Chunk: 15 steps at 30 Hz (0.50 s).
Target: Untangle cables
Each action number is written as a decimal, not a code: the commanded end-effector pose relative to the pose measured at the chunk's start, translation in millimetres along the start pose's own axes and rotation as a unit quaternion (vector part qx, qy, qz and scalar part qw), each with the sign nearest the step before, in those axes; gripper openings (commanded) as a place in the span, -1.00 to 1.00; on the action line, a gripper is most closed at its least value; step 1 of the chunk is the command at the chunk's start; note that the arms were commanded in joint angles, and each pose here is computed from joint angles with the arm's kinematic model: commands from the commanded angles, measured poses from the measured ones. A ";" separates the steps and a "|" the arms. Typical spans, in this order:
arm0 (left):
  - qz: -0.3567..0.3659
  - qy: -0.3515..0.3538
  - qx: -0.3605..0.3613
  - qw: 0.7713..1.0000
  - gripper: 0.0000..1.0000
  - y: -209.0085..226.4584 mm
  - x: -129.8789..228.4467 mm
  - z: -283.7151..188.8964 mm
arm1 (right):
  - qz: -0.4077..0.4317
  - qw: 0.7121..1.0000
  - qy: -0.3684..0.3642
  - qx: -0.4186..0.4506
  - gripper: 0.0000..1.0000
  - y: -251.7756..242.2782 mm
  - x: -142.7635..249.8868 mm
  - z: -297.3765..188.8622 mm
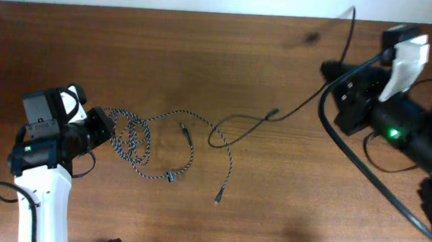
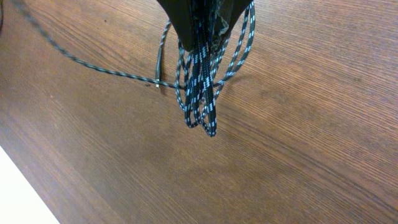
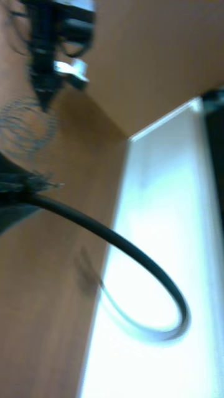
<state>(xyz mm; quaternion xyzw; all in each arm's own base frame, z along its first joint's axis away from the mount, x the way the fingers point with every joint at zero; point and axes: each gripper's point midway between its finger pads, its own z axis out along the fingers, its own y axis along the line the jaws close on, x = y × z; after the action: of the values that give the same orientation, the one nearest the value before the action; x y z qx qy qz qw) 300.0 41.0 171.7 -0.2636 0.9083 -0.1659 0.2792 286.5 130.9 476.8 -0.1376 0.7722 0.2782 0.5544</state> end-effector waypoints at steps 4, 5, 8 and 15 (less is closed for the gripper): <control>0.004 -0.024 -0.088 0.996 -1.00 32.7 -6.1 -1.1 | 0.017 0.887 -0.008 0.462 -0.92 -131.9 -36.4 -80.4; -0.008 -0.032 -0.131 0.991 -1.00 48.1 -6.8 -4.2 | 0.027 0.877 -0.013 0.480 -0.92 -136.8 -35.6 -85.0; -0.104 -0.068 -0.199 0.972 -1.00 72.7 -10.6 -13.1 | 0.054 0.900 0.030 0.431 -0.92 -131.9 -15.4 -55.5; -0.122 -0.060 -0.165 0.977 -1.00 61.6 -8.8 -8.5 | -0.006 0.878 -0.049 0.476 -0.92 -158.1 -67.9 -44.6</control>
<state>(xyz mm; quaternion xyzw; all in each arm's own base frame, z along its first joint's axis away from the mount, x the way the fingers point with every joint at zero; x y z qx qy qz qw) 278.5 98.7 157.1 -0.4179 0.8682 -0.0215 0.2667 357.5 -3.5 475.3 0.1304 0.8219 -0.0708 0.5499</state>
